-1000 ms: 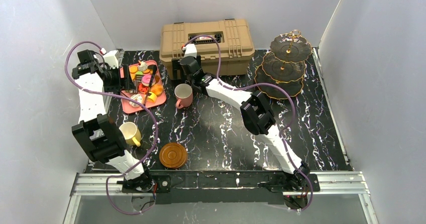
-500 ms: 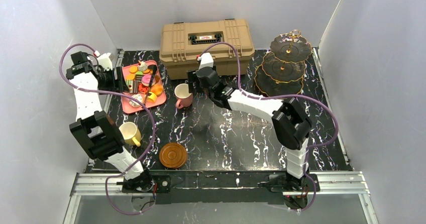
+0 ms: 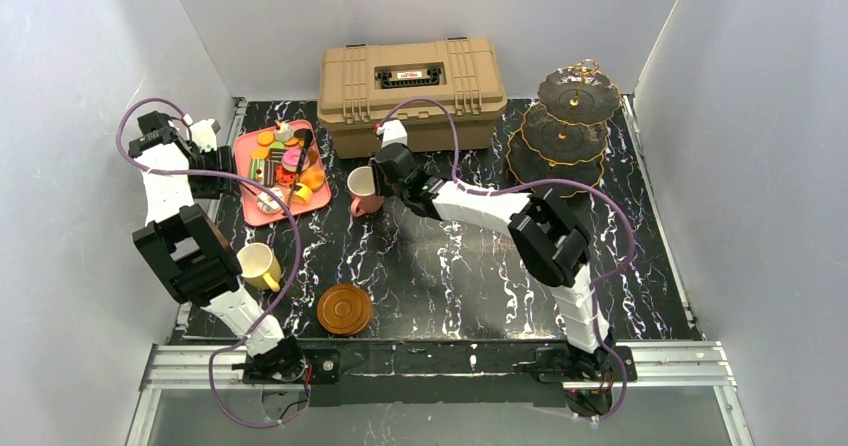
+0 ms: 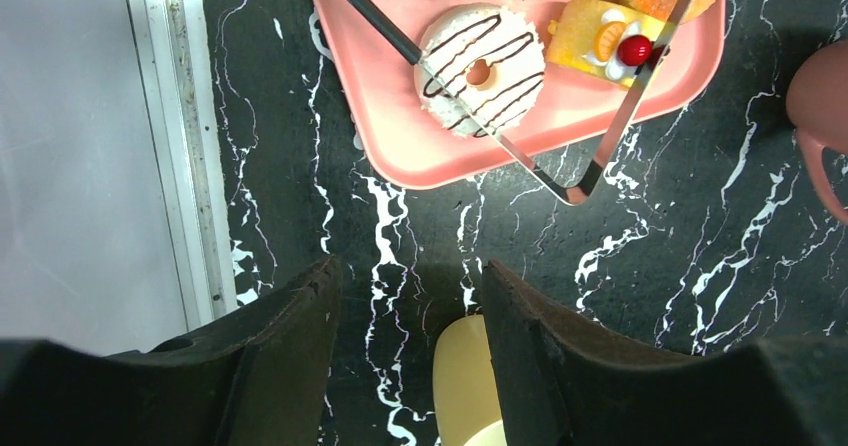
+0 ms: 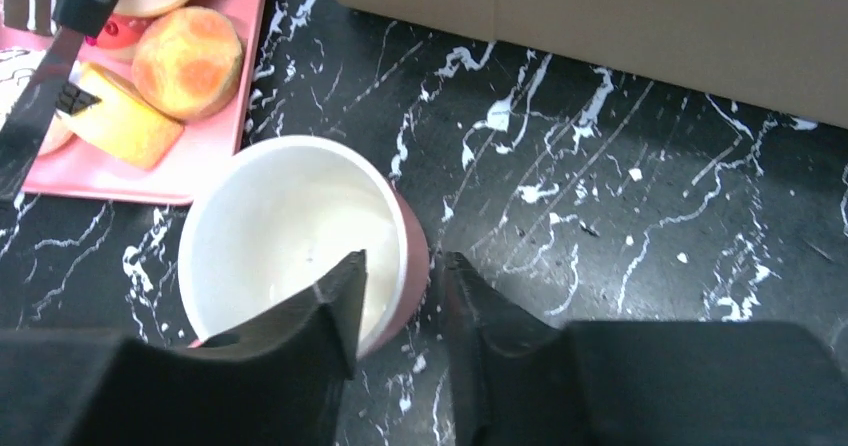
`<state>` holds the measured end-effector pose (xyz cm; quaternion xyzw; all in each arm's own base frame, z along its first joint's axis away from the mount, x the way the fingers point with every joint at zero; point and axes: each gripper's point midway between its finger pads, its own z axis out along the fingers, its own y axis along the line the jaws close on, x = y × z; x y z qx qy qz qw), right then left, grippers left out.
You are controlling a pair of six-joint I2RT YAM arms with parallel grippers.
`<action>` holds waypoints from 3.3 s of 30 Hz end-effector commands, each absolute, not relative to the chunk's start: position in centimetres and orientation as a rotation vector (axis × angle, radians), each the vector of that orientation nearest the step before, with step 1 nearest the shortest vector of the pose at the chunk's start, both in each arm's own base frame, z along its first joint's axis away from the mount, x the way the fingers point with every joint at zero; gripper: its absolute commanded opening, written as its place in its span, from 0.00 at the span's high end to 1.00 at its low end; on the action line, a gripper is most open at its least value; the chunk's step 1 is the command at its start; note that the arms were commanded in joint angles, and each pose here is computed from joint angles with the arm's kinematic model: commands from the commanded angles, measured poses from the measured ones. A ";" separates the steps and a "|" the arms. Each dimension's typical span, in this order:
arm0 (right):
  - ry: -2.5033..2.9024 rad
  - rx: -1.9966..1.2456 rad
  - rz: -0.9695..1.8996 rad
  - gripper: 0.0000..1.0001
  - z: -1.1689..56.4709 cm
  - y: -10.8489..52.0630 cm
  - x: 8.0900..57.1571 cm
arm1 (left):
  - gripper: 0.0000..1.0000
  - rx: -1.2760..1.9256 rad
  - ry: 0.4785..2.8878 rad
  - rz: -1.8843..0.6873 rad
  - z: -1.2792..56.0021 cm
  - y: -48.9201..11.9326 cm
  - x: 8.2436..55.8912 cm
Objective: Serve the afternoon tea
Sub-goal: Move the cup to the center of the board, then move the tray at the center of the board.
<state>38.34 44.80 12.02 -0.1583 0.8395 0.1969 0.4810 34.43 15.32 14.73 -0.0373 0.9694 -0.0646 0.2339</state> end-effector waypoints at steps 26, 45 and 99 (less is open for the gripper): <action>1.778 -0.096 0.327 0.08 23.2 44.6 42.3 | 0.45 -0.078 2.590 -0.298 17.8 13.3 33.6; 1.923 -0.661 0.579 0.27 14.2 59.2 31.7 | 0.40 -0.172 2.505 -0.348 21.7 14.7 34.1; 2.081 -0.322 0.418 0.45 0.6 57.9 37.8 | 0.41 -0.175 2.451 -0.504 22.2 13.9 33.5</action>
